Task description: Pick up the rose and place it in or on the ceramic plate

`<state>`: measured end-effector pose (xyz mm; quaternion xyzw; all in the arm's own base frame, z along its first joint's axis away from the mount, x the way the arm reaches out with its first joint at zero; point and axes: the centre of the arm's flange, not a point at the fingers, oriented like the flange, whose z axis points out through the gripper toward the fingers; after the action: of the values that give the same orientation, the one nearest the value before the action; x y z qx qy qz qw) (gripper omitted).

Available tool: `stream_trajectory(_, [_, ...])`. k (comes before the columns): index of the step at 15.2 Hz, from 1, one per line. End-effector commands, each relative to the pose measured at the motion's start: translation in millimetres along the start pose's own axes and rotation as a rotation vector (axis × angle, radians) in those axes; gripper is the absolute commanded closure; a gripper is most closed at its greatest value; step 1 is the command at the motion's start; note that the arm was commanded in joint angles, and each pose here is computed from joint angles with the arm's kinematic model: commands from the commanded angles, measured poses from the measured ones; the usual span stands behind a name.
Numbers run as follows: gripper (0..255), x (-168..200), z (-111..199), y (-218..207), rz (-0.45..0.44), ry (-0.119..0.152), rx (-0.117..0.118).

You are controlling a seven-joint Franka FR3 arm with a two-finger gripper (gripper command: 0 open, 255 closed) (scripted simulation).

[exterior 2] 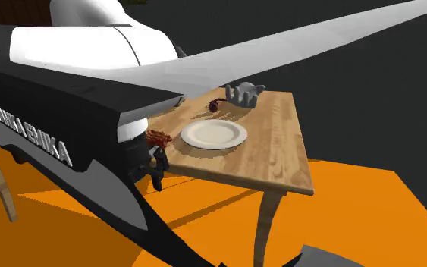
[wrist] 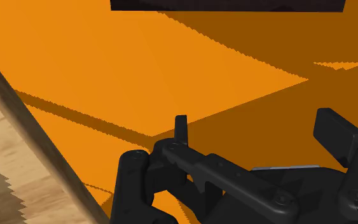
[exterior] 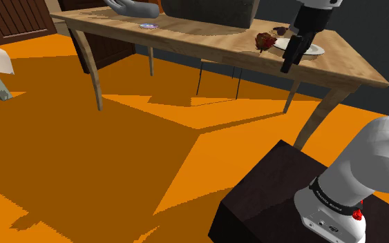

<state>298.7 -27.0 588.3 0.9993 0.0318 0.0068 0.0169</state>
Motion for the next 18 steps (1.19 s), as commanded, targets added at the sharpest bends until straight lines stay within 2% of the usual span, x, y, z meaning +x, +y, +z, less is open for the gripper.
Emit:
stream_trajectory(1, [0,0,0,0,0.000,0.000,0.000])
stream_trajectory(9, [0,29,-11,96,-0.226,0.112,0.002])
stream_trajectory(18, [0,84,-29,194,-0.480,0.238,0.005])
